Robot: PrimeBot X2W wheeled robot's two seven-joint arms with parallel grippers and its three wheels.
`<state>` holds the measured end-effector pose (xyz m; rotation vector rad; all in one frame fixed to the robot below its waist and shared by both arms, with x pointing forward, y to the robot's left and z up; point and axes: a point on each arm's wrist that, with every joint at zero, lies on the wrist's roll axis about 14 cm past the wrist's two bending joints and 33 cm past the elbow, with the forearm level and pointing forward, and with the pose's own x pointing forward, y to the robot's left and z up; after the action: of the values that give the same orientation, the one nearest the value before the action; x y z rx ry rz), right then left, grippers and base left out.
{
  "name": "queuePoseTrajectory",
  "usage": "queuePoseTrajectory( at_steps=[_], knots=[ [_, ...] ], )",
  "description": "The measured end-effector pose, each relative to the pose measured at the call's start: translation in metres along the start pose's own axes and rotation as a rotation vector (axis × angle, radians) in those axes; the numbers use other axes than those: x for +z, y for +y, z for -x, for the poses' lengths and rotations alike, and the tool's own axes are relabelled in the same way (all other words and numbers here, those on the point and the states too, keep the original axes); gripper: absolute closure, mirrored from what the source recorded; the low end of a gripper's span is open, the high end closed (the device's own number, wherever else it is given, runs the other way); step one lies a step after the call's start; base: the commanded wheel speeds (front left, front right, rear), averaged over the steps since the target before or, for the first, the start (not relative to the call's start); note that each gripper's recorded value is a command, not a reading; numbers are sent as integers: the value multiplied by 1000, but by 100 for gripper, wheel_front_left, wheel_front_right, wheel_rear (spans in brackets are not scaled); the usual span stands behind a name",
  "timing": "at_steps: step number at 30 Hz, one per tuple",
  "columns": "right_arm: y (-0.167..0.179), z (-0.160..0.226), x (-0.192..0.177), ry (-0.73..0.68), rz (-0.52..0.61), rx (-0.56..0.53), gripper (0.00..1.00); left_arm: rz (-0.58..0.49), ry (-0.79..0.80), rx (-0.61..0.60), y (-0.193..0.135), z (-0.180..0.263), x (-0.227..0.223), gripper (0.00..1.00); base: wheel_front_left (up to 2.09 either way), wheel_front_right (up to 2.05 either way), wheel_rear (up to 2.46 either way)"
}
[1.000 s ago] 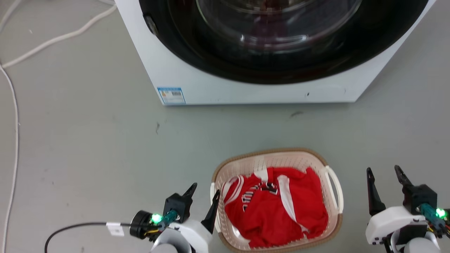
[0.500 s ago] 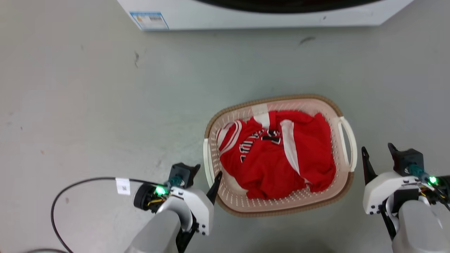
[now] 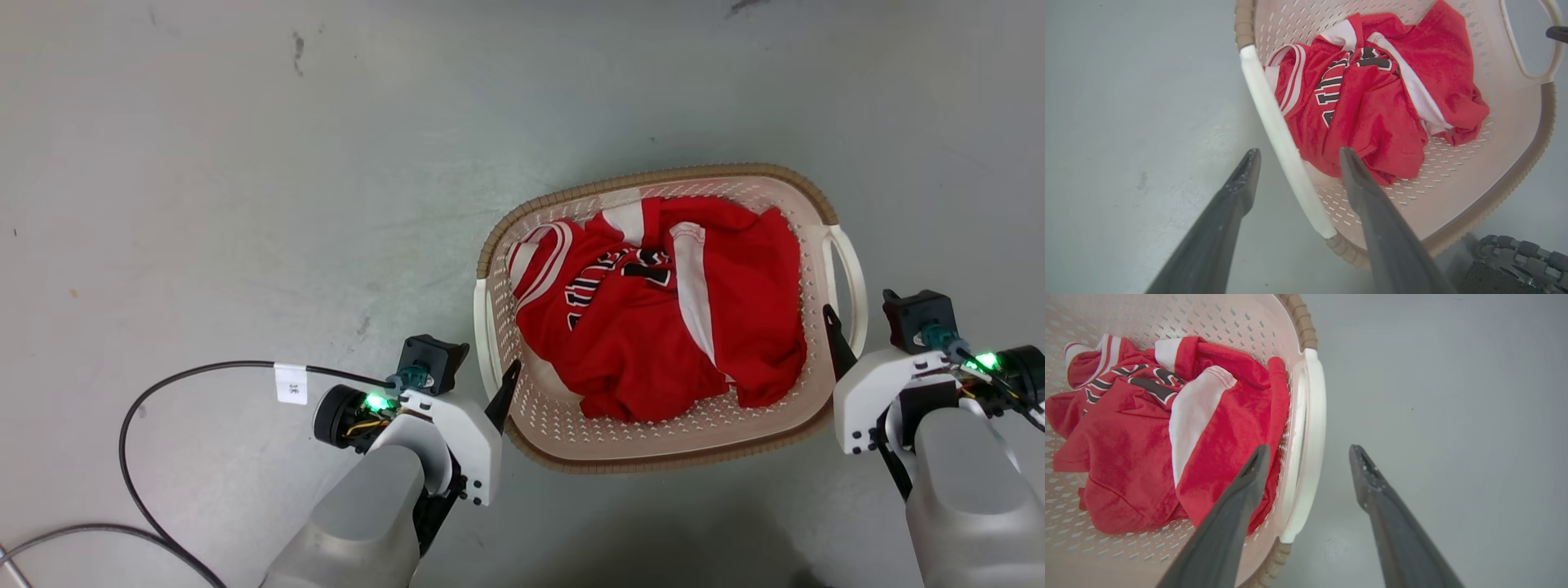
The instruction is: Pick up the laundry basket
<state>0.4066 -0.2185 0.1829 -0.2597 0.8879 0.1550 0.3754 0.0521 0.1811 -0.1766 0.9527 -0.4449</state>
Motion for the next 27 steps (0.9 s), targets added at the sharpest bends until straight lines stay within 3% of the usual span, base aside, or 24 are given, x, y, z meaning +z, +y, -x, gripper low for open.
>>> queuePoseTrajectory(
  at_steps=[21, 22, 23, 24, 25, 27],
  knots=[
    [16, -37, -29, 119, 33, 58, 0, 29, 67, -12, 7, -30, -17, 0, 0, 0, 0],
    [17, -38, -30, 122, 34, 60, 27, 27, 69, -10, 7, -30, -18, 0, 0, 0, 0],
    [17, -39, -29, 120, 42, 63, 76, 25, 72, -13, 7, -31, -19, 4, 0, 0, 0],
    [17, -41, -27, 117, 48, 65, 100, 20, 73, -12, 7, -31, -19, 64, 0, 0, 0],
    [18, -42, -26, 114, 48, 66, 100, 16, 71, -10, 8, -32, -18, 100, 0, 0, 0],
    [18, -43, -26, 115, 46, 65, 100, 17, 68, -10, 8, -34, -16, 100, 0, 0, 0]
  ],
)
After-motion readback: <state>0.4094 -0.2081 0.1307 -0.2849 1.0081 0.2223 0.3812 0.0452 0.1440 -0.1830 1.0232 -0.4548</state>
